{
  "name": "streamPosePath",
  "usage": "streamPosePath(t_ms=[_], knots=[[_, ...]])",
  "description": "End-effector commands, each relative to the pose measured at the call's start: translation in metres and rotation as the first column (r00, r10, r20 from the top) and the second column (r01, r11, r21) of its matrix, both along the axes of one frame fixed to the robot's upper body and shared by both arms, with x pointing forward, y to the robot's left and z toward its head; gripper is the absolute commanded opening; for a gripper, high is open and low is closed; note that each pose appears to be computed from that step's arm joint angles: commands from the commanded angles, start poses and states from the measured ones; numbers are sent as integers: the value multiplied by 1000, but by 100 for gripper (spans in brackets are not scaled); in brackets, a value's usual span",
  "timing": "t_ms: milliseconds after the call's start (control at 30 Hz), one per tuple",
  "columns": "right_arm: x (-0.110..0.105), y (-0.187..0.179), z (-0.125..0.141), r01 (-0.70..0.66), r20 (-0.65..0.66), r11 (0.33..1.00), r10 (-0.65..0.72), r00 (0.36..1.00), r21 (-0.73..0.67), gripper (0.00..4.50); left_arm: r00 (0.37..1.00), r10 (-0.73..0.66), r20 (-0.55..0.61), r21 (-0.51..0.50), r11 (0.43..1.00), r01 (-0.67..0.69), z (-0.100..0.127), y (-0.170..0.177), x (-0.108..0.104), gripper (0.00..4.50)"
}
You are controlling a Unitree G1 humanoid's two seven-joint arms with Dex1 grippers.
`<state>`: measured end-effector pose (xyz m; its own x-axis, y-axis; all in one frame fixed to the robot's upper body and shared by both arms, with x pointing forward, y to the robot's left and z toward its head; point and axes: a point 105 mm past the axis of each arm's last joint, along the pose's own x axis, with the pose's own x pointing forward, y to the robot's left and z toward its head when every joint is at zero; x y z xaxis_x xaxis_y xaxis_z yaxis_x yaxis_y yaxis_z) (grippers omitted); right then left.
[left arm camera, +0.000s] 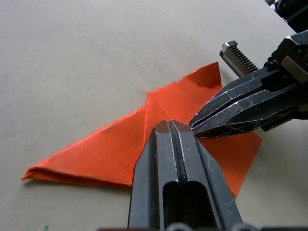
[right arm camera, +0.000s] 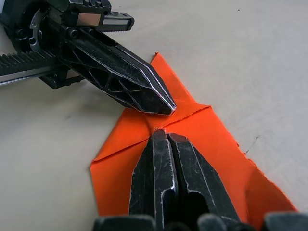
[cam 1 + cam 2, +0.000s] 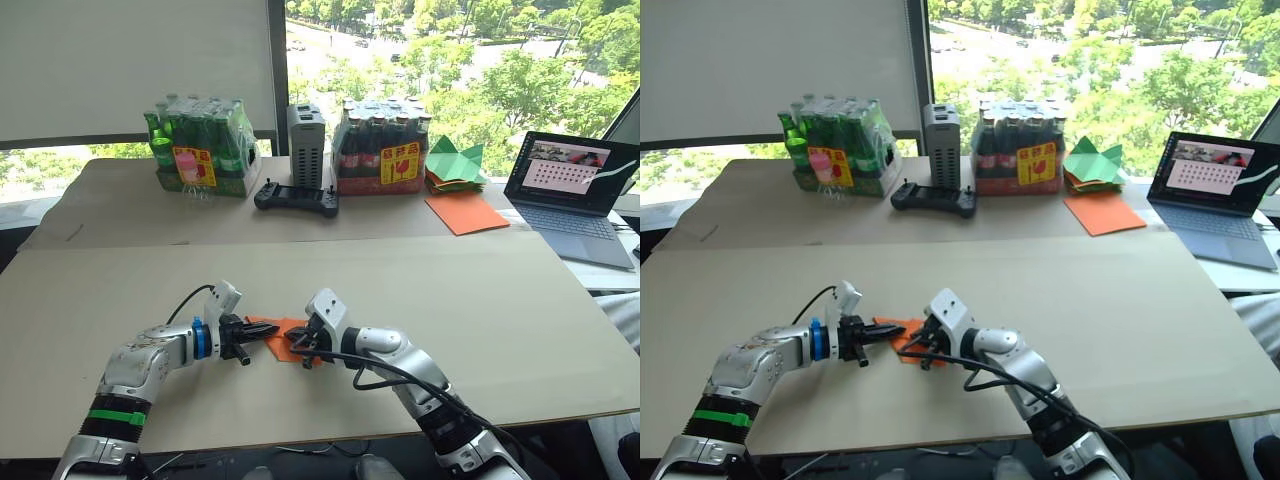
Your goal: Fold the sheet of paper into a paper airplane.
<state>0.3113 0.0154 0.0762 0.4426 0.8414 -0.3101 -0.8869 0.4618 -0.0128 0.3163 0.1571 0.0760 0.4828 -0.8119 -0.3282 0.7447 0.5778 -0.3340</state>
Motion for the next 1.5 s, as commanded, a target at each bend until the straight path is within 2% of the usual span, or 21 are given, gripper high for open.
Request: streamPosePath(t_ms=[33, 267, 567, 733, 867, 1000, 1100, 1267, 1300, 1500], knots=[[1, -14, -14, 26, -24, 998, -28, 999, -59, 3, 1000, 12, -17, 35, 999, -11, -5, 1, -1, 0], [-10, -40, -25, 21, -39, 993, -26, 999, -120, 3, 1000, -12, -21, 24, 1000, 13, -5, -6, -4, 0], [-11, -63, -33, 54, -48, 985, -62, 997, -165, 3, 1000, -7, -27, 31, 999, 8, -7, -4, -3, 0], [-2, -66, -15, 79, -29, 992, -83, 996, -94, 3, 1000, -6, -26, 31, 1000, 6, -7, -4, -2, 0], [8, -66, 31, 93, 4, 991, -94, 996, 101, 3, 1000, -3, -24, 32, 999, 4, -6, -3, -2, 0], [21, -76, 72, 141, 41, 959, -156, 987, 245, 3, 1000, -1, -24, 34, 999, 2, -6, -1, -2, 0], [23, -79, 77, 157, 1, 949, -164, 986, 273, 3, 1000, 0, -24, 35, 999, 0, -6, -1, -2, 0], [18, -74, 58, 170, -86, 953, -153, 984, 250, 3, 1000, -2, -23, 33, 999, 3, -6, -2, -1, 0], [16, -72, 55, 164, -98, 956, -144, 985, 244, 62, 1000, -3, -23, 32, 999, 3, -6, -3, -1, 0], [8, -59, 37, 157, -159, 966, -125, 979, 207, 257, 1000, -2, -18, 33, 999, 3, -4, -2, -1, 0]])
